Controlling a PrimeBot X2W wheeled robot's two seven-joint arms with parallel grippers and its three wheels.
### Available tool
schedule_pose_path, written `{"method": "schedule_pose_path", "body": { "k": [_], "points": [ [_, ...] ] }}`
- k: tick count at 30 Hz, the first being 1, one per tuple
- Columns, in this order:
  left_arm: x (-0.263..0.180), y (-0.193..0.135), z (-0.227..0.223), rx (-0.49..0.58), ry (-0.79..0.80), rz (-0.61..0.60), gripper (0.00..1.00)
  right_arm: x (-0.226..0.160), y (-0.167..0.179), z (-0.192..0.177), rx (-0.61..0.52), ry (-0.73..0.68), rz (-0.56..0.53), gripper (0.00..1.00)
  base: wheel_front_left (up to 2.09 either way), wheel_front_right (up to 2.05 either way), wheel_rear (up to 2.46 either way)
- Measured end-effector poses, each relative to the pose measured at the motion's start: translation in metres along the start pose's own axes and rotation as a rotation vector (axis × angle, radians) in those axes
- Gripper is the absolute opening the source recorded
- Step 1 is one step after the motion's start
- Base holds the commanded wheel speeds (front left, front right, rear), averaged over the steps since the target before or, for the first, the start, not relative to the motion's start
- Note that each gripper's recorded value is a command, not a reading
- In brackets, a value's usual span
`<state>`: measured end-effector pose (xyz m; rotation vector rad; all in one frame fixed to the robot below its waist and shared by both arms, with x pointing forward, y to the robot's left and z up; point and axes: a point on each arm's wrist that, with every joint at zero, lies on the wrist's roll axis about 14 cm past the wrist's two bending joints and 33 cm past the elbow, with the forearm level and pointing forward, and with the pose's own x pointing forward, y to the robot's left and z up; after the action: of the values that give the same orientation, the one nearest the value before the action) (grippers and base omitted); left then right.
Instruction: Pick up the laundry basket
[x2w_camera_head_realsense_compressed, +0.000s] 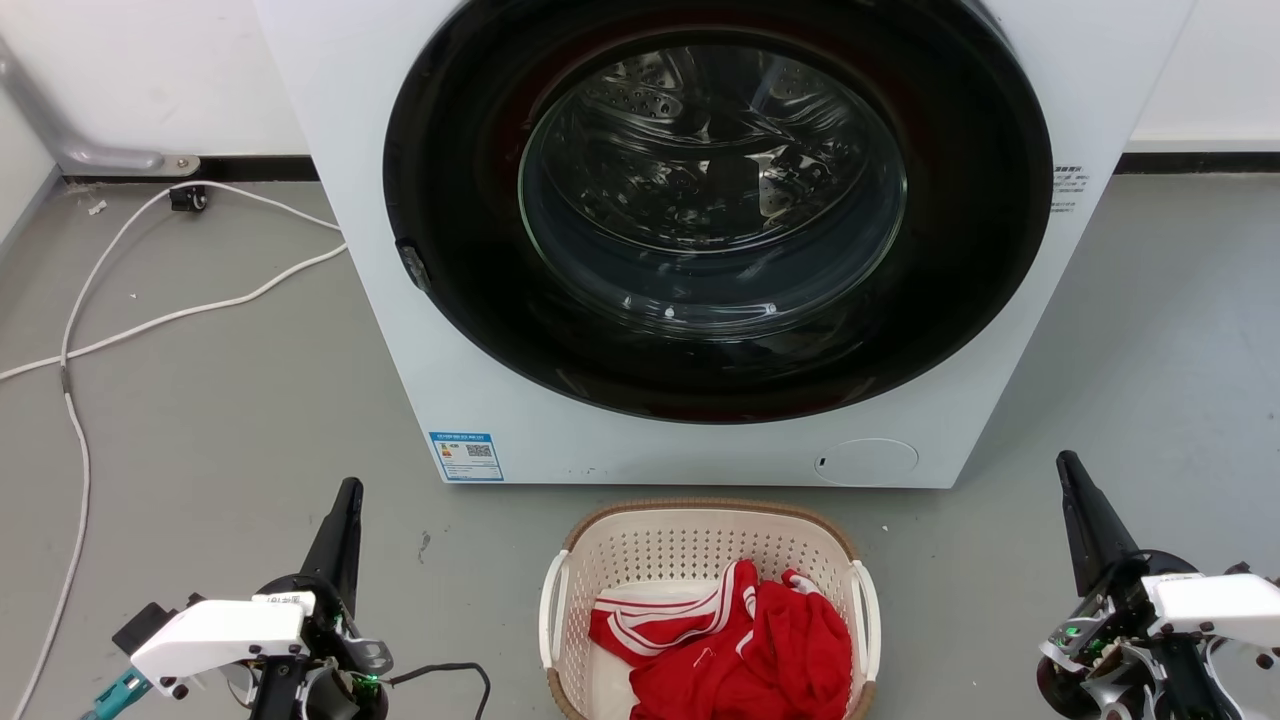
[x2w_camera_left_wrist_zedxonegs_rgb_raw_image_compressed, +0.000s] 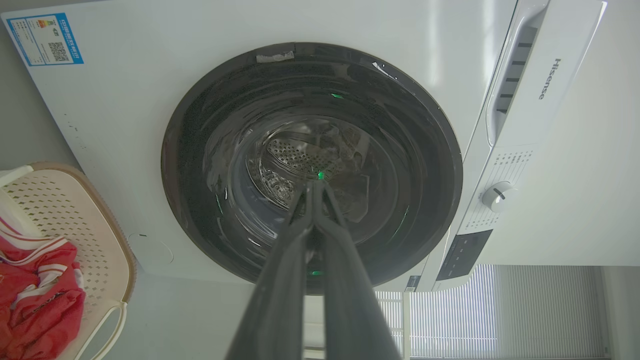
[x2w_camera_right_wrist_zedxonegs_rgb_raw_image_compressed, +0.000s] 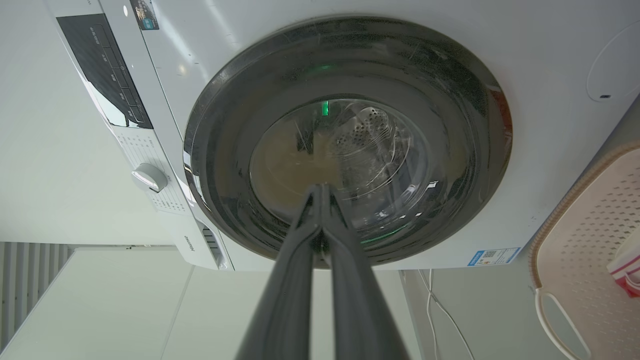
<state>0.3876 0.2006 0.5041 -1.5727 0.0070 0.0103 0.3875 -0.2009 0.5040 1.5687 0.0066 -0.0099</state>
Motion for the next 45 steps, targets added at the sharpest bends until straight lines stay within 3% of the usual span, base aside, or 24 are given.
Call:
{"method": "schedule_pose_path", "body": {
  "k": [29,30,35,45],
  "points": [
    [0.0,0.0,0.0,0.003,0.001,0.0,0.0,0.0,0.0,0.0,0.001,-0.001,0.0,0.0,0.0,0.0,0.0],
    [0.0,0.0,0.0,0.003,0.001,0.0,1.0,0.0,0.0,0.0,0.001,-0.001,0.0,1.0,0.0,0.0,0.0],
    [-0.009,0.022,-0.003,-0.007,0.002,0.066,1.0,-0.01,-0.021,0.001,0.004,-0.009,-0.061,1.0,0.0,0.0,0.0],
    [-0.007,0.013,-0.017,0.058,0.018,0.041,1.0,-0.012,-0.015,0.0,-0.085,-0.027,-0.046,1.0,0.0,0.0,0.0]
  ]
}}
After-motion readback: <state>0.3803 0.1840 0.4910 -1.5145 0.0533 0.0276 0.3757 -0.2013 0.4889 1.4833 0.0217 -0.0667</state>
